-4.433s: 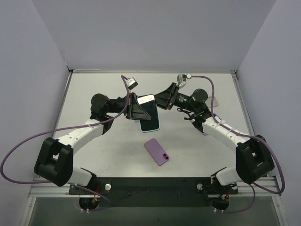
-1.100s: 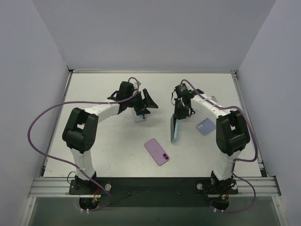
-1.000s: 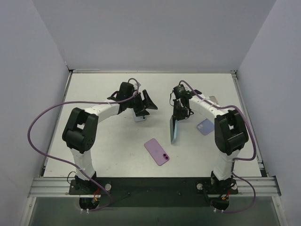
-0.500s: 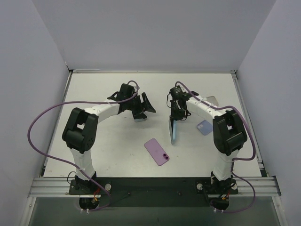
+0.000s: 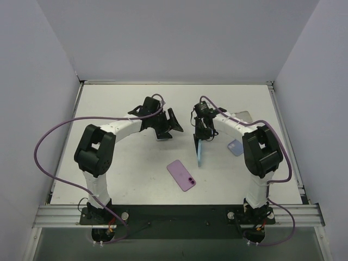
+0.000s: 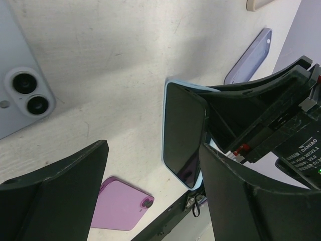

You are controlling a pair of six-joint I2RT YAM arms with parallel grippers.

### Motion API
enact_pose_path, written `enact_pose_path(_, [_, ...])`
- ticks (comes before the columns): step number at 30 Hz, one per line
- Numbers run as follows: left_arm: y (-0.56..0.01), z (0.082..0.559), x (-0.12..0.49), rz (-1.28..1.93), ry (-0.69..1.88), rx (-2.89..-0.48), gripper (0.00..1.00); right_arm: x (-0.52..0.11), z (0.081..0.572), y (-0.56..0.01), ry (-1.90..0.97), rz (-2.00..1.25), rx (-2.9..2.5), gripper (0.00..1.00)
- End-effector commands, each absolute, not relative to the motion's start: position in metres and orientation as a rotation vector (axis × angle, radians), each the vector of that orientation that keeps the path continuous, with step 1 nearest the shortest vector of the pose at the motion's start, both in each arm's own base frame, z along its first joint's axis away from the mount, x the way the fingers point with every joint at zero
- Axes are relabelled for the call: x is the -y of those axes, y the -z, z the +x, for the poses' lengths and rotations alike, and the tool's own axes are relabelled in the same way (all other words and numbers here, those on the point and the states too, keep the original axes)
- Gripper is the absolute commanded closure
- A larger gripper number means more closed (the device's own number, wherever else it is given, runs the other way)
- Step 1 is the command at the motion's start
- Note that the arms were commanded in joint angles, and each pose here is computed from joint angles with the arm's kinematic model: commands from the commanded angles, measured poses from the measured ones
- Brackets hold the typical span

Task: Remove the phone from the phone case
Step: Remove the phone case from the phone.

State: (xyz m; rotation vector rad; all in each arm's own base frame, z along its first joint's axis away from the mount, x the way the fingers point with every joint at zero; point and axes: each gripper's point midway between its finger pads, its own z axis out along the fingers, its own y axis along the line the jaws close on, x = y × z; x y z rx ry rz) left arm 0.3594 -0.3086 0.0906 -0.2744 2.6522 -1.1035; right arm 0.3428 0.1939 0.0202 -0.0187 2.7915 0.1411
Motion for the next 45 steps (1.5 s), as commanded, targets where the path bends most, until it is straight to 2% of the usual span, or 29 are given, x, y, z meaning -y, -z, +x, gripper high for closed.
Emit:
enact_pose_path(1, [-0.099, 0.361, 0.329, -0.294, 1.15, -2.653, 0.17, -0.158, 0.242, 0.057, 0.107, -0.112, -3.183, 0.82])
enact_pose_path(7, [-0.093, 0.355, 0.353, -0.336, 1.236, -2.664, 0.17, -0.16, 0.237, 0.064, 0.082, -0.109, -3.2, 0.82])
enact_pose_path(14, [-0.086, 0.357, 0.356, -0.419, 1.245, -2.668, 0.17, -0.163, 0.231, 0.068, 0.03, -0.093, -3.198, 0.76])
enact_pose_path(21, [-0.084, 0.358, 0.358, -0.477, 1.269, -2.651, 0.17, -0.172, 0.231, 0.066, -0.055, -0.092, -3.191, 0.75])
enact_pose_path(24, [-0.084, 0.359, 0.362, -0.486, 1.277, -2.65, 0.17, -0.175, 0.229, 0.067, -0.09, -0.099, -3.195, 0.78])
enact_pose_path(25, [-0.082, 0.358, 0.363, -0.497, 1.277, -2.658, 0.17, -0.176, 0.229, 0.067, -0.095, -0.097, -3.196, 0.88])
enact_pose_path(26, [-0.082, 0.359, 0.364, -0.499, 1.279, -2.657, 0.17, -0.176, 0.228, 0.068, -0.098, -0.094, -3.196, 0.94])
enact_pose_path(28, [-0.081, 0.357, 0.368, -0.502, 1.281, -2.662, 0.17, -0.175, 0.225, 0.069, -0.097, -0.094, -3.203, 1.0])
enact_pose_path(45, [-0.088, 0.371, 0.379, -0.646, 1.218, -2.68, 0.21, -0.181, 0.223, 0.066, -0.135, -0.127, -3.176, 1.0])
